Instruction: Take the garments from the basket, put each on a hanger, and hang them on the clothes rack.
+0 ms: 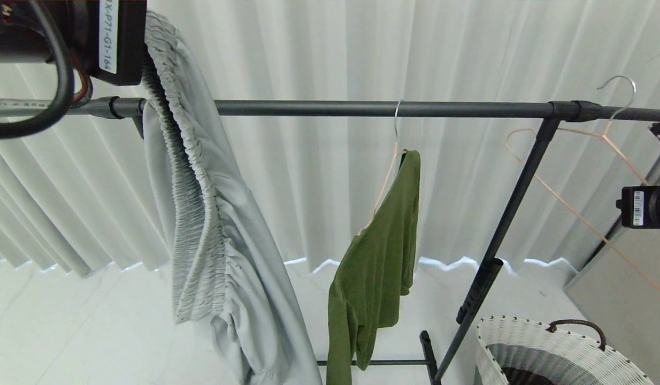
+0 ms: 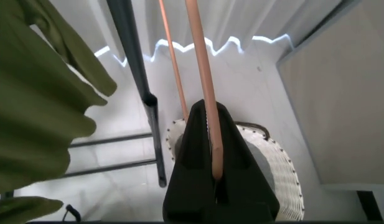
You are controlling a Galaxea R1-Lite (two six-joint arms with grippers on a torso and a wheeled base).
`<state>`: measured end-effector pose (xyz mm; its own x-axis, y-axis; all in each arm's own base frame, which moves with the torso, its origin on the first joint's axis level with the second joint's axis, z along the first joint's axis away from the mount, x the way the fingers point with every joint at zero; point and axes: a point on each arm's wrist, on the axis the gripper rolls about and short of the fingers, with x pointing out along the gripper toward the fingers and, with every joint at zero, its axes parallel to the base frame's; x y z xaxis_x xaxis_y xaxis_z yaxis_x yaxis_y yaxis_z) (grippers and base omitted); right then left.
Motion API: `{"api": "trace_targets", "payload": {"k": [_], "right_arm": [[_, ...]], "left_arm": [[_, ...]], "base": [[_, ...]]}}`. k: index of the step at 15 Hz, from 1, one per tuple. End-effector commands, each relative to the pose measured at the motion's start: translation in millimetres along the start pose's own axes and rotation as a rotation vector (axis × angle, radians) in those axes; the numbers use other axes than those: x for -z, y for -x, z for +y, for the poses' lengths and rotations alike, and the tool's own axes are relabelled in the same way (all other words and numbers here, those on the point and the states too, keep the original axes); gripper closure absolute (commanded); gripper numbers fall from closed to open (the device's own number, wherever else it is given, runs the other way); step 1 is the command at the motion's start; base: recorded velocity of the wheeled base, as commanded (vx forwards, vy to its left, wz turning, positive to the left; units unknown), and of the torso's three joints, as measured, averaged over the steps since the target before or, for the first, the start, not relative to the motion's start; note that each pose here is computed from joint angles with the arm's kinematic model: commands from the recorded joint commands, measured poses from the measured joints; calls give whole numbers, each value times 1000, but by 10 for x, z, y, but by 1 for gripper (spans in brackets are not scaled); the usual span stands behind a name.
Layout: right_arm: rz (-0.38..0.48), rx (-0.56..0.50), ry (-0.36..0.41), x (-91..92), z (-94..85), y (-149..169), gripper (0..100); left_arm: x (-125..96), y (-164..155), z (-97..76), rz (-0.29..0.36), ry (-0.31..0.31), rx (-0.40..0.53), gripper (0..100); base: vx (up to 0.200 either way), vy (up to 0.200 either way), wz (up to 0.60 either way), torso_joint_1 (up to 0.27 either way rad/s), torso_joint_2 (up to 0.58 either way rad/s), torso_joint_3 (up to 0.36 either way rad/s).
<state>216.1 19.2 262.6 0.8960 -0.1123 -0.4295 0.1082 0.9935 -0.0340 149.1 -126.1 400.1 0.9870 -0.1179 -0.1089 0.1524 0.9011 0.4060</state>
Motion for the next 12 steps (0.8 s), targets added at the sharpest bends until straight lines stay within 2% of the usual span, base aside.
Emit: {"api": "trace_targets", "payload": {"k": [1, 6, 10, 12], "right_arm": [[-34, -1, -7, 46, -46, 199, 100], [-40, -2, 6, 185, -89, 368, 100], [-56, -9, 14, 207, -98, 439, 100], [-83, -45, 39, 195, -63, 516, 100]], "left_arm": [[9, 10, 5, 1, 0, 0, 100], [12, 9, 2, 2, -1, 0, 100], [25, 4, 18, 7, -1, -8, 100], [51, 5, 21, 15, -5, -10, 100]], "base": [[-200, 0, 0, 12, 7, 2], [-200, 0, 0, -4, -1, 1], [-200, 0, 0, 4, 1, 5], [0, 0, 0, 0, 0, 0]]}}
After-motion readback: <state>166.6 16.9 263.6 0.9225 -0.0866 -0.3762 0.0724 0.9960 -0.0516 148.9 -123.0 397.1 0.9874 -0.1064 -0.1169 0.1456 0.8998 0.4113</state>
